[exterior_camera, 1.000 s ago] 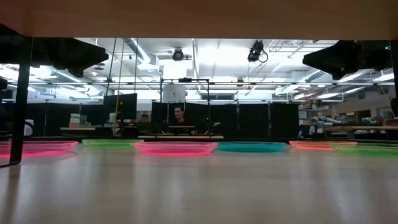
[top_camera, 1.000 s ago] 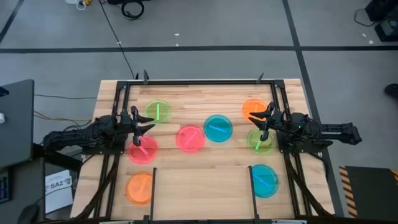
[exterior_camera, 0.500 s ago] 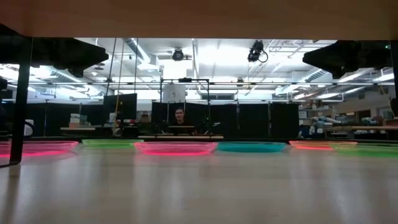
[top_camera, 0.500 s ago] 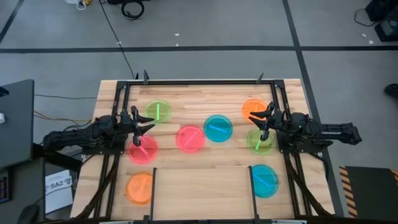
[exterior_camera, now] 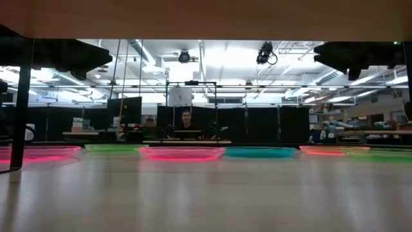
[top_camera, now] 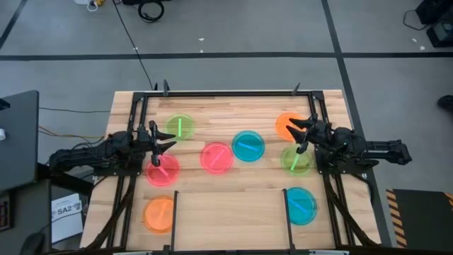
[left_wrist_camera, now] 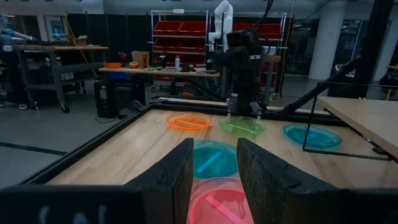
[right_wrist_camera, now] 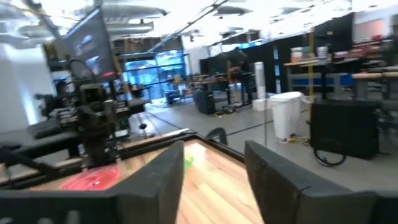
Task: Place and stack plates onto a shelf
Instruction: Put the top orange plate on the shelf
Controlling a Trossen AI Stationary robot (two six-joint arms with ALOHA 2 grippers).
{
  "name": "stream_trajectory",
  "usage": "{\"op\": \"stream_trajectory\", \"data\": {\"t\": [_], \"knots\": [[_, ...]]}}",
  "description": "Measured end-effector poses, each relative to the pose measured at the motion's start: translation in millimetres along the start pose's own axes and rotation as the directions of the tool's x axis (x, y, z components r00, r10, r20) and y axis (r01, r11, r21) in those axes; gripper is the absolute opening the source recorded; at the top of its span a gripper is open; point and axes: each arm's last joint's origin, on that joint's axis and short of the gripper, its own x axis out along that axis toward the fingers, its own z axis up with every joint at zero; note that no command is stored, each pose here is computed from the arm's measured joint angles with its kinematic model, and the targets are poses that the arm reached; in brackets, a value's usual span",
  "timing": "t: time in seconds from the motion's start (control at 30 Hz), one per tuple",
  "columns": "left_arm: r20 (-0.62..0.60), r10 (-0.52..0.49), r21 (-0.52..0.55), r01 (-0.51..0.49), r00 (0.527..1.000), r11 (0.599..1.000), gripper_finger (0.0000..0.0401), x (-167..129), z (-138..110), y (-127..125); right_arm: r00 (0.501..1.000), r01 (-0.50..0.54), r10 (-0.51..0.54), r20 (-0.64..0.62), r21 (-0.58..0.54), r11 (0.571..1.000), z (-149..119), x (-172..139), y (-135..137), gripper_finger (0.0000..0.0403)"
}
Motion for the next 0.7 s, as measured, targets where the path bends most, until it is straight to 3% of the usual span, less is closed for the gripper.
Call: {"op": "stream_trajectory", "data": {"t": [0.17, 0.3, 0.53, 0.7], "knots": [[0.0, 0.0, 0.0, 0.0, 1.0, 1.0, 0.013, 0.0, 0.1, 0.0, 0.995, 0.095, -0.096, 0.013, 0.07, 0.993, 0.8, -0.1, -2.8, 0.0254], [0.0, 0.0, 0.0, 0.0, 1.0, 1.0, 0.013, 0.0, 0.0, 0.0, 0.995, 0.092, -0.097, 0.04, 0.118, 0.989, 3.7, -0.2, -2.6, 0.0282], [0.0, 0.0, 0.0, 0.0, 1.0, 1.0, 0.013, 0.0, 0.1, 0.0, 0.989, 0.073, -0.093, 0.113, 0.173, 0.982, 30.2, -0.8, -1.0, 0.0283], [0.0, 0.0, 0.0, 0.0, 1.0, 1.0, 0.013, 0.0, 0.1, 0.0, 0.984, 0.102, -0.12, 0.132, 0.138, 0.985, 60.7, 2.6, 1.9, 0.0277]]}}
